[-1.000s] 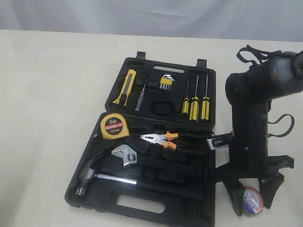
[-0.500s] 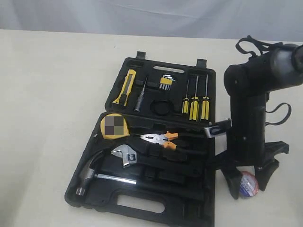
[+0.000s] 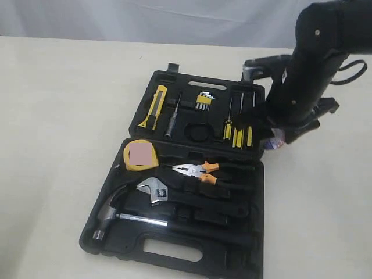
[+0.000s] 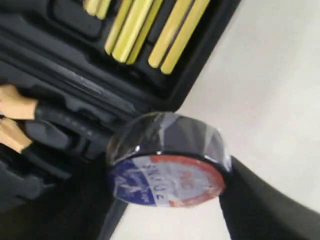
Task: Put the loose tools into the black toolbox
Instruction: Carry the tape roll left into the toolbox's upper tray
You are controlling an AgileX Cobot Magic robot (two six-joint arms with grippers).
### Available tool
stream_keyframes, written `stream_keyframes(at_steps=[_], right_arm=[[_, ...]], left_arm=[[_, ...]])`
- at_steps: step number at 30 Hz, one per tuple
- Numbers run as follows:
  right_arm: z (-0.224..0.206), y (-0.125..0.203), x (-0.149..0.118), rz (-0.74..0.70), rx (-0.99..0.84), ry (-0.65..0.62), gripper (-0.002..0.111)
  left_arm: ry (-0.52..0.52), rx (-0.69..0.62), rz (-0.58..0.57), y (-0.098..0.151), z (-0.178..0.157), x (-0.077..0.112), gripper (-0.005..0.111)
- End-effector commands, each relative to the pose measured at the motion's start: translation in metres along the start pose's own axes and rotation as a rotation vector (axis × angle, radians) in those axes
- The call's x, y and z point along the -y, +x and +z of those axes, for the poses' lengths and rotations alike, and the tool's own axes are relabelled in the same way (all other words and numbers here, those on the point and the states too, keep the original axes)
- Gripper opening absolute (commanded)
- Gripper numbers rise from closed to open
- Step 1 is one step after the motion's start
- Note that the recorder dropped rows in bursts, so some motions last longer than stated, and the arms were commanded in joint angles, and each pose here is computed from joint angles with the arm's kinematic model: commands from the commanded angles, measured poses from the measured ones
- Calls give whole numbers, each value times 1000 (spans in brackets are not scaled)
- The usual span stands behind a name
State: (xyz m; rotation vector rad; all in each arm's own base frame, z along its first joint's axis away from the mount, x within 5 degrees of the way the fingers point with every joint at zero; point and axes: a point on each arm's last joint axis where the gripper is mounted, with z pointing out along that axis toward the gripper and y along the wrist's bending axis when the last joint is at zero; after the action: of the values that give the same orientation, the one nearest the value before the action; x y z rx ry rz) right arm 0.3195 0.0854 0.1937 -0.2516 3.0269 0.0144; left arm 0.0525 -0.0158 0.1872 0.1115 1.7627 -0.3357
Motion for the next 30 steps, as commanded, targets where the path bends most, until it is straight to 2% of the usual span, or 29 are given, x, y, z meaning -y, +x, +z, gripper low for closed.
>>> stream_keyframes(at_steps=[1, 4, 8, 11, 15, 19, 25, 27, 28, 29, 30], right_arm=[[-34, -14, -4, 9, 152, -52, 0], [-37, -25, -19, -29, 258, -141, 0], [-18, -37, -53, -112, 349, -169, 0], [7, -54, -69, -128, 304, -180, 0], [37, -73, -77, -93, 214, -182, 0], [63, -76, -79, -83, 156, -173, 0], [71, -75, -79, -83, 130, -169, 1], [71, -74, -79, -80, 128, -169, 12], [71, -74, -79, -66, 117, -169, 29], [71, -73, -79, -59, 106, -169, 38], [71, -70, -78, -45, 79, -167, 52]], left_arm=[[6, -3, -7, -1, 0, 1, 0], [6, -3, -7, -1, 0, 1, 0], [6, -3, -7, -1, 0, 1, 0], [6, -3, -7, -1, 0, 1, 0], [6, -3, -7, -1, 0, 1, 0], [6, -3, -7, -1, 0, 1, 0], [6, -3, -7, -1, 0, 1, 0], [6, -3, -7, -1, 0, 1, 0], [6, -3, -7, -1, 0, 1, 0], [6, -3, -7, -1, 0, 1, 0], [6, -3, -7, -1, 0, 1, 0]])
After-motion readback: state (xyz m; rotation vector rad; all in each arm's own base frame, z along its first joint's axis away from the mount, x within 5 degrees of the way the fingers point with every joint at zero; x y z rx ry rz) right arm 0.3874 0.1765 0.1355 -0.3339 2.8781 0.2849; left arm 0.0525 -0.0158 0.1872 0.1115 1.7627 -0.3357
